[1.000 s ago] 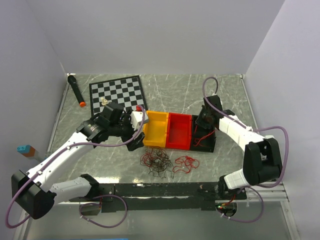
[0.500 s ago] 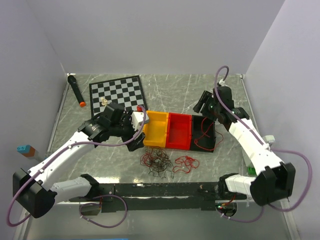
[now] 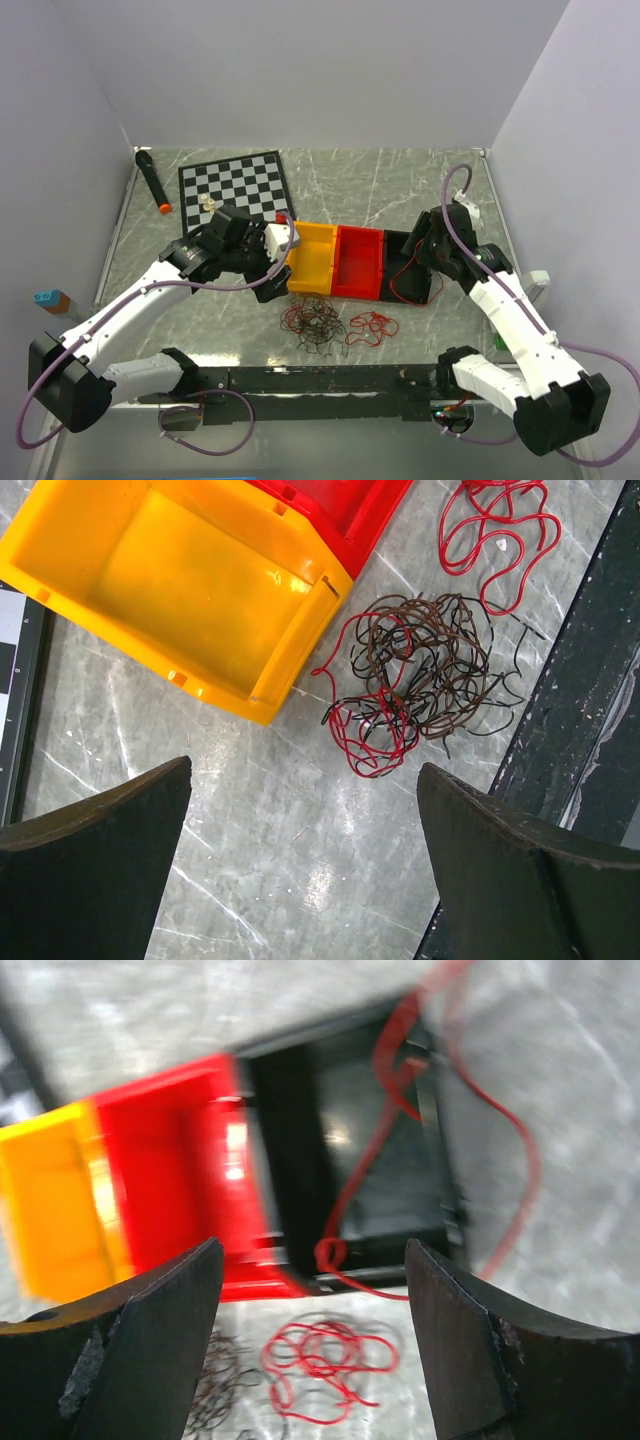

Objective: Untangle the cables

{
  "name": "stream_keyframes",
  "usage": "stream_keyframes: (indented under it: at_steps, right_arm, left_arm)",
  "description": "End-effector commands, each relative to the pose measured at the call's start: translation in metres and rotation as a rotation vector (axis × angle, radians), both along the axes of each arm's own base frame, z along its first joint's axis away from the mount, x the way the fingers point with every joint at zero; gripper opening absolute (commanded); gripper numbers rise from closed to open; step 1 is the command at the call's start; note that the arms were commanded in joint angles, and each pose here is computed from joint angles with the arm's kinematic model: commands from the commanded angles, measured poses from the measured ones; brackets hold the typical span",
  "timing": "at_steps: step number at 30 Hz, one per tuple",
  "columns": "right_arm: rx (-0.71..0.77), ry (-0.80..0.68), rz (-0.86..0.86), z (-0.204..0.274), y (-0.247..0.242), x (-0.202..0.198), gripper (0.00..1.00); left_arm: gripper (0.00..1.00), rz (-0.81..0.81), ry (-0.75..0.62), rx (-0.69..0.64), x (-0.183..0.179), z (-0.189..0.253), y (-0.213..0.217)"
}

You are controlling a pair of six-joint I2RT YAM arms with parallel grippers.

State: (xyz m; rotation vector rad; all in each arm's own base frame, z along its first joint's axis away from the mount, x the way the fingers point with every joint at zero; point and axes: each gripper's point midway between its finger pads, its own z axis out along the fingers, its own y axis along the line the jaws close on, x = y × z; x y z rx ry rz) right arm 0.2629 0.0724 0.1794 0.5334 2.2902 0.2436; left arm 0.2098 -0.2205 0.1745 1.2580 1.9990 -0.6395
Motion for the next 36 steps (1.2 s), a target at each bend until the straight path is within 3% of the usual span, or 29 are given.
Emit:
stream_keyframes:
  at_steps: [1, 15, 25, 30, 36]
  right_arm:
    - [-0.047, 0.106, -0.164, -0.022, -0.030, -0.002, 0.80]
    - [0.041, 0.093, -0.329, -0.032, -0.072, 0.074, 0.80]
    - [-0.032, 0.208, -0.456, -0.075, -0.103, 0.099, 0.73]
    - [-0.049, 0.200, -0.493, -0.077, -0.111, 0.100, 0.57]
    - [-0.058, 0.162, -0.502, -0.067, -0.114, 0.100, 0.23]
  left_arm:
    - [0.99, -0.004, -0.018, -0.016, 0.004, 0.008, -0.003]
    - [0.99, -0.010, -0.021, -0.005, 0.001, 0.001, 0.001]
    - [0.99, -0.008, -0.033, 0.010, 0.001, -0.001, 0.004]
    - [0.99, -0.008, -0.036, 0.015, -0.001, -0.003, 0.006]
    - [0.99, -0.005, -0.033, 0.010, 0.000, -0.004, 0.006]
